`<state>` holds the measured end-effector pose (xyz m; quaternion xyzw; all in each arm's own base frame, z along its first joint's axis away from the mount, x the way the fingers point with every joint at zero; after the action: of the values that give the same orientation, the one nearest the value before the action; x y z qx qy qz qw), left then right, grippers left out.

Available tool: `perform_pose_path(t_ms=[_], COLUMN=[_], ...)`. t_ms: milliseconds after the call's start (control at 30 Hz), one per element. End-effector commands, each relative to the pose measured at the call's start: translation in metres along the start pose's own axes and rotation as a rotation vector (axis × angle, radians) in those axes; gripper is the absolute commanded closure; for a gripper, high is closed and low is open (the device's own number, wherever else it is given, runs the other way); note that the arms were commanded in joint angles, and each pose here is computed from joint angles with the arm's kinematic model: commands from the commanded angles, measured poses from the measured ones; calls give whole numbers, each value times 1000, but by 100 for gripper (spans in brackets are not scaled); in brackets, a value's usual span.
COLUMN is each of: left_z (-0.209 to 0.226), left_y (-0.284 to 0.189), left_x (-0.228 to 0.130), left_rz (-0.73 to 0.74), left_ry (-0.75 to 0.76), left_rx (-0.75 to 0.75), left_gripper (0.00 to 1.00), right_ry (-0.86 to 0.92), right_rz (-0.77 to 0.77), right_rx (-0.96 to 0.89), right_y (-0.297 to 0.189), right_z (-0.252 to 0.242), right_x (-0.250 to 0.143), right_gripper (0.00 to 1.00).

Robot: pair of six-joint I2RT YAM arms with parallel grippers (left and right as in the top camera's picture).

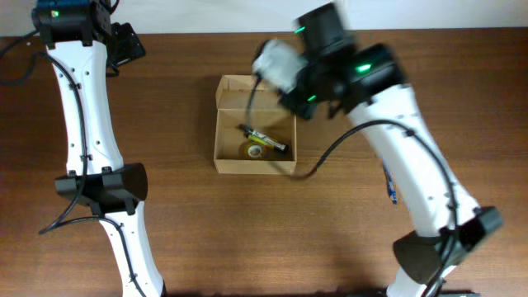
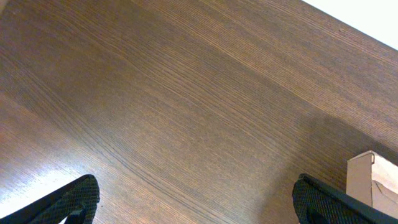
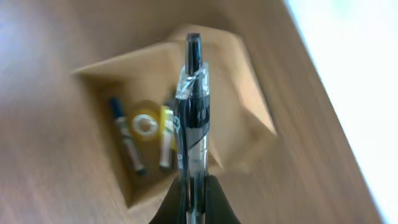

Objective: Pack container
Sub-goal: 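Carry the black pen over the box and lower it in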

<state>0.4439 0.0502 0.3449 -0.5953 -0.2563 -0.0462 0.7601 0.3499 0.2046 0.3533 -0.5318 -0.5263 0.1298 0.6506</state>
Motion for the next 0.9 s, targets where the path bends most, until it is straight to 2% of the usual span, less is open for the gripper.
perform_pose_path(t_ms=[0, 200, 433, 700, 733, 767, 800, 867], left_z=[3, 3, 3, 3, 3, 3, 3, 3], left_y=[-5, -5, -5, -5, -5, -5, -5, -5], left_x=[1, 1, 1, 1, 1, 1, 1, 1], left_rz=[-17, -17, -17, -17, -17, -17, -17, -17], left_ry=[-1, -1, -1, -1, -1, -1, -1, -1], left_rx=[5, 5, 5, 5, 5, 5, 5, 5], left_gripper=[0, 0, 0, 0, 0, 0, 0, 0], right_ry=[-244, -277, -240, -186, -168, -154, -141, -97], right_rz=[57, 167, 318, 388, 391, 394, 398, 419], right_rx=[95, 217, 301, 389, 380, 370, 347, 267], right_y=[38, 106, 178, 216, 217, 217, 215, 210], right_z=[23, 42, 42, 47, 47, 46, 44, 38], right_x=[4, -2, -30, -51, -50, -50, -49, -46], right_gripper=[96, 96, 96, 96, 78, 51, 43, 38])
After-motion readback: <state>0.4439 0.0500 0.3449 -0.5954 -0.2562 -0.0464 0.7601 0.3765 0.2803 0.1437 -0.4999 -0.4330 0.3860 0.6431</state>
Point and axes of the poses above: each gripper's point midway between its finger pads, its own y axis out along the fingers, its own z axis along the line the jaws close on, x = y × z, the point moved 10 cm from there along -y, back along the fingers, and after that the axes turned 13 degrees about y, right-handed, at the moved point
